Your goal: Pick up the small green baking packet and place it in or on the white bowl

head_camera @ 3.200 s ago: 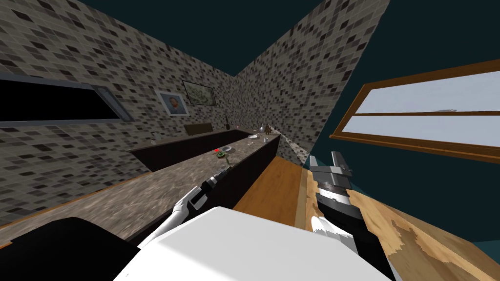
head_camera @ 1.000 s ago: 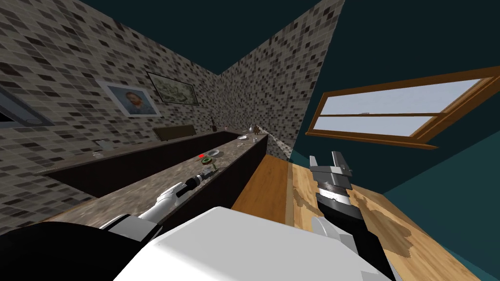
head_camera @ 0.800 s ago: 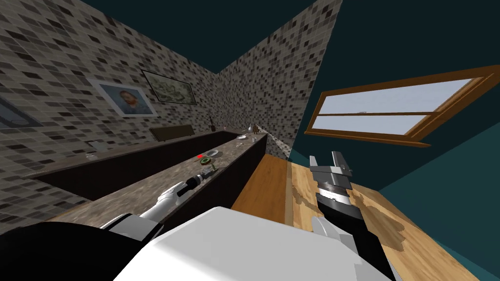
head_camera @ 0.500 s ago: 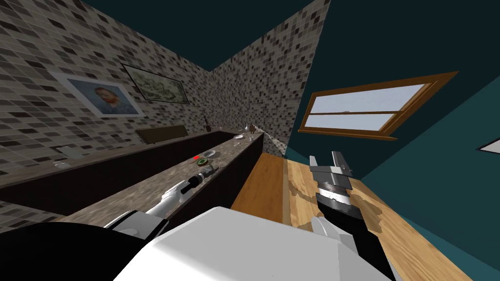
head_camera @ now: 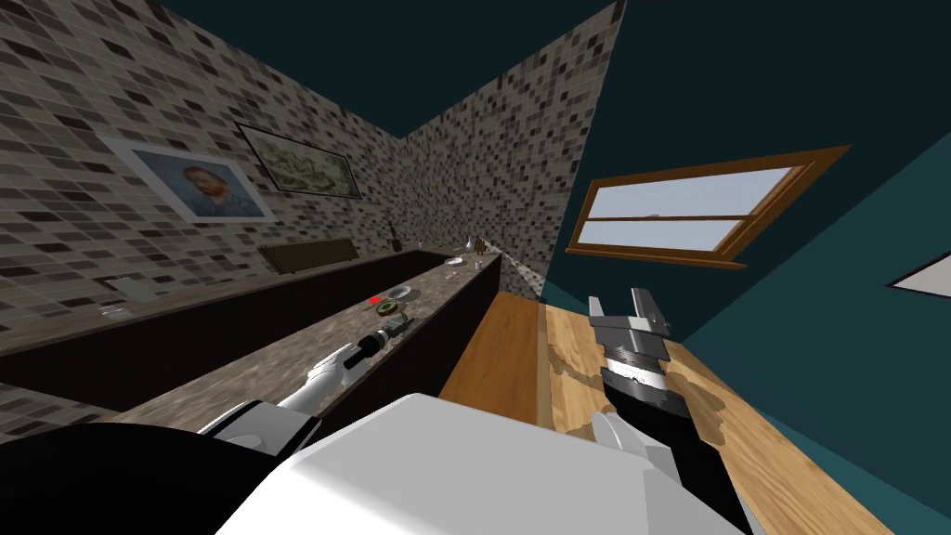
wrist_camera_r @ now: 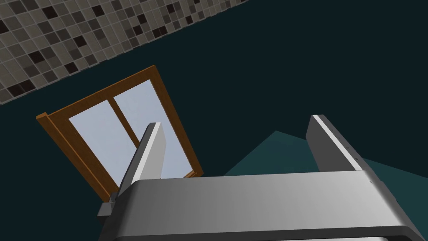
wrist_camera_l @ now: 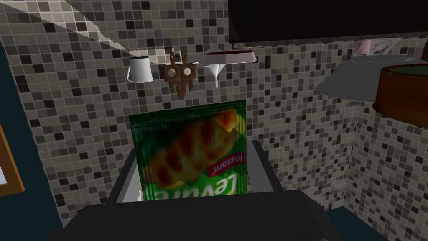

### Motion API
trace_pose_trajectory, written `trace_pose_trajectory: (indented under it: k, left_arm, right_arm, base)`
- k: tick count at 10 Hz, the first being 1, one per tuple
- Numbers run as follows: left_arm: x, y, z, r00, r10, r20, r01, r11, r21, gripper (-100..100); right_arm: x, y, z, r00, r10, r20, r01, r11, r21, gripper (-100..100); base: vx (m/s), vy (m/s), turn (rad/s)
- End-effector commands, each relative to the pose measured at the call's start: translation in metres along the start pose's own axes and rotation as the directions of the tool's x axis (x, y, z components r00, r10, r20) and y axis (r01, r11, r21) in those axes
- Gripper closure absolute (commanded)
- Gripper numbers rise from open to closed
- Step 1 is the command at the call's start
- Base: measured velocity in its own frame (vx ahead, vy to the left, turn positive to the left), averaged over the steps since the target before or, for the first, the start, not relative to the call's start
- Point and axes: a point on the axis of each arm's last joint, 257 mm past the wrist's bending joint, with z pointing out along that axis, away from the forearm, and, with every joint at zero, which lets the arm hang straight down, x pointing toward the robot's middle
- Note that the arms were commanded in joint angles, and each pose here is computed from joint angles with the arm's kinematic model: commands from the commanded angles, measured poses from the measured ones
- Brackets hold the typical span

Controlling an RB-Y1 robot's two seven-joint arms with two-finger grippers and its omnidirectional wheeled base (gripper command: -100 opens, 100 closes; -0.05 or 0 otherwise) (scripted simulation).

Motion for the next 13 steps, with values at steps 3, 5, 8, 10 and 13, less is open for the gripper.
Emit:
trace_pose_trajectory:
  k: [3, 5, 8, 10, 13]
  left_arm:
    - [0.0, -0.003, -0.003, 1.0, 0.004, 0.0, -0.004, 1.0, 0.018, 100]
    - [0.002, -0.009, -0.012, 1.0, 0.012, 0.0, -0.012, 0.998, 0.055, 100]
    - [0.003, -0.01, -0.014, 1.0, 0.014, -0.002, -0.014, 0.998, 0.062, 0]
    - [-0.014, -0.003, -0.007, 1.0, -0.004, 0.03, 0.002, 0.999, 0.045, 100]
    - [-0.026, 0.015, -0.008, 0.998, -0.044, 0.054, 0.044, 0.999, 0.007, 100]
  right_arm:
    - [0.0, 0.0, 0.0, 1.0, 0.0, 0.0, 0.0, 1.0, 0.0, 0]
    - [0.0, 0.0, 0.0, 1.0, 0.0, 0.0, 0.0, 1.0, 0.0, 0]
    - [0.0, 0.0, 0.0, 1.0, 0.0, 0.0, 0.0, 1.0, 0.0, 0]
    - [0.0, 0.0, 0.0, 1.0, 0.0, 0.0, 0.0, 1.0, 0.0, 0]
    - [0.0, 0.0, 0.0, 1.0, 0.0, 0.0, 0.0, 1.0, 0.0, 0]
  base:
    - [0.017, -0.01, 0.071]
    - [0.096, -0.06, 0.234]
    - [0.042, -0.039, 0.075]
    - [0.14, 0.001, -0.071]
    - [0.15, 0.039, -0.016]
